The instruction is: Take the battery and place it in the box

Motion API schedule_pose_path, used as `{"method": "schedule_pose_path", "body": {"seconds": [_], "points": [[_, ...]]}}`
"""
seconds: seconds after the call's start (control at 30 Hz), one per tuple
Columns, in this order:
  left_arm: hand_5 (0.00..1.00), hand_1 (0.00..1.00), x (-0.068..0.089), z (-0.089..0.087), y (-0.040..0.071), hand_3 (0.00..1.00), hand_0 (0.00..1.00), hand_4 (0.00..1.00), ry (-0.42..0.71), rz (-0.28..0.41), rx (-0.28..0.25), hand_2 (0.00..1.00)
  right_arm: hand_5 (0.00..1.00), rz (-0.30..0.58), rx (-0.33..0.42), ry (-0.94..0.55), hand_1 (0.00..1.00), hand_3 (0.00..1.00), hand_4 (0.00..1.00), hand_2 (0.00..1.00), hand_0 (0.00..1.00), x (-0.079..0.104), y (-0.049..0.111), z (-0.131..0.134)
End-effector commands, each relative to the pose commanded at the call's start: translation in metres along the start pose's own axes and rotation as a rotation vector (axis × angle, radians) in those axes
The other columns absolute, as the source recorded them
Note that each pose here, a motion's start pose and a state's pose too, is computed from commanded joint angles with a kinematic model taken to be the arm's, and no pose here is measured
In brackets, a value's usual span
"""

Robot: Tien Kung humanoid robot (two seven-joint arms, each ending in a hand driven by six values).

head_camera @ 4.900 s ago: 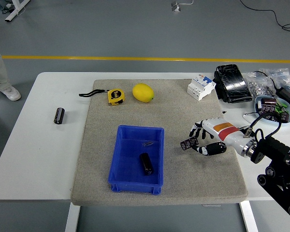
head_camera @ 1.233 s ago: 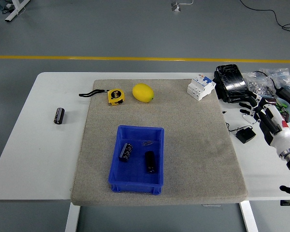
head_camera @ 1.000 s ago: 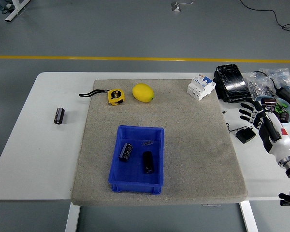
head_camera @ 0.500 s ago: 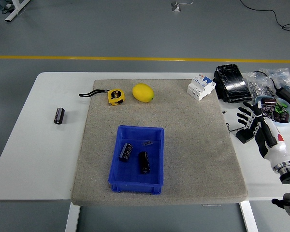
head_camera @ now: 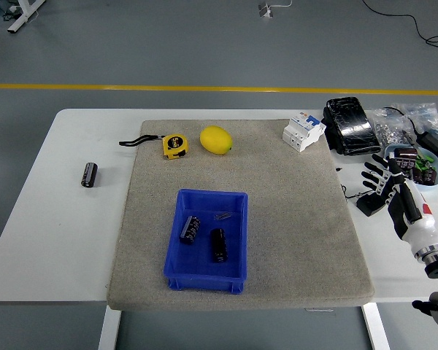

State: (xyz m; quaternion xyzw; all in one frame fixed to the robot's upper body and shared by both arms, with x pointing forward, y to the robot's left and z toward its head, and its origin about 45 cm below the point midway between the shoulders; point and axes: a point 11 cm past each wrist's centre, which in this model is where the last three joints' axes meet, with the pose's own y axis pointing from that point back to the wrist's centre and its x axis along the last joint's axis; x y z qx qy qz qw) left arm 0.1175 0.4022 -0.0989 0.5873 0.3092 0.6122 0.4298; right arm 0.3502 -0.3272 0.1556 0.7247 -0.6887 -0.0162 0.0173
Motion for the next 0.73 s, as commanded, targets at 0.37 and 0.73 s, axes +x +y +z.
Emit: {"method": "schedule_pose_path", "body": {"seconds": [0.37, 0.73], "points": [[0.632, 0.676, 0.0013, 0.0021, 0.0, 0.623, 0.726, 0.661, 0.003, 0.003, -0.006, 0.707, 0.978, 0.005, 0.009, -0.003, 0.831, 0.909, 0.998, 0.865, 0.86, 0.0006, -0.0019, -0.0031], [0.633, 0.677, -0.0009, 0.0041, 0.0005, 0.623, 0.726, 0.661, 0.01, -0.001, -0.01, 0.707, 0.978, 0.003, 0.011, -0.003, 0.832, 0.909, 0.998, 0.865, 0.86, 0.0, -0.0021, -0.0038]]}}
